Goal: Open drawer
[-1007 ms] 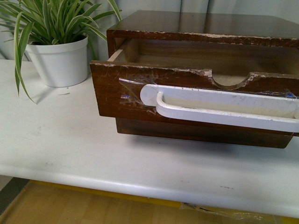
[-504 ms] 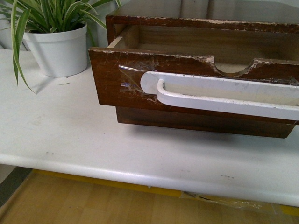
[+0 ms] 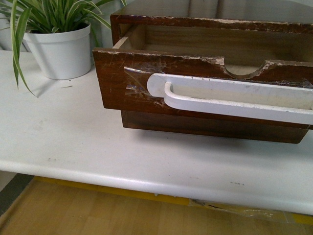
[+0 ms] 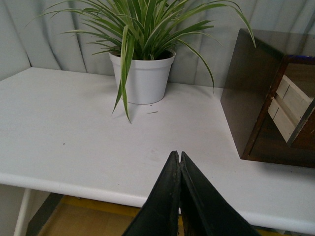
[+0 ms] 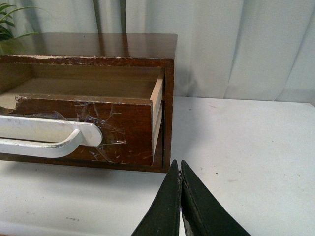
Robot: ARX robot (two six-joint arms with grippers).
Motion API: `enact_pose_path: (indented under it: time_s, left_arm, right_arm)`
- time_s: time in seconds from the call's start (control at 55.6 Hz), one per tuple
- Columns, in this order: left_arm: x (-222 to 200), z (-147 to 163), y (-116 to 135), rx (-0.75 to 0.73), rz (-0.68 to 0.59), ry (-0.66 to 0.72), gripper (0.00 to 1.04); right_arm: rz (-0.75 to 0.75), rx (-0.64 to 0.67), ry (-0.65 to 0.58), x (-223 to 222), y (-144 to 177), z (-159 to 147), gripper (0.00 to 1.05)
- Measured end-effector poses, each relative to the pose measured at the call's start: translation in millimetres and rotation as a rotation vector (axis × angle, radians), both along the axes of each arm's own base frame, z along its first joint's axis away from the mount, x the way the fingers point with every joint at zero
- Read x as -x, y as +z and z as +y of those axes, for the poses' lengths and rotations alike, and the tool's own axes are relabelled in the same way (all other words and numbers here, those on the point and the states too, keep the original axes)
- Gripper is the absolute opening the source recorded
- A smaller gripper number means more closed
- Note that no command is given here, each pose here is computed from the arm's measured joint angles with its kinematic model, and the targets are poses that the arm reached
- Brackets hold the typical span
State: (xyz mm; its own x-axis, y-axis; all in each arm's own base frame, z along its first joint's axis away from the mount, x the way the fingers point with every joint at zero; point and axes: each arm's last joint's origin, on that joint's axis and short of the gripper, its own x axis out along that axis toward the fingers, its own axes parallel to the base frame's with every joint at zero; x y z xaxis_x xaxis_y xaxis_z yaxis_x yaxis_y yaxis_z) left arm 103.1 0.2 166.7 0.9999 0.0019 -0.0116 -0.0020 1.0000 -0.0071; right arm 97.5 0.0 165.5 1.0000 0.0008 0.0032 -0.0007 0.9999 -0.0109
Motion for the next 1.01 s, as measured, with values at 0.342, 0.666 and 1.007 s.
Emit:
enact_pose_path:
  time_s: [0.342, 0.666, 1.007]
  left_arm:
    - [5.7, -0.1, 0.4, 0.0, -0.02, -0.001, 0.16]
    - [5.8, -0.1, 0.5, 0.0, -0.02, -0.001, 0.77]
    - [5.8, -0.1, 0.5, -0.002, -0.02, -0.001, 0.99]
  right_arm:
    - [0.0, 0.0, 0.0, 0.0, 0.0, 0.0, 0.1]
    - [0.0, 0.0, 0.0, 0.0, 0.0, 0.0, 0.69]
    - [0.0, -0.001, 0.0, 0.0, 0.0, 0.0, 0.96]
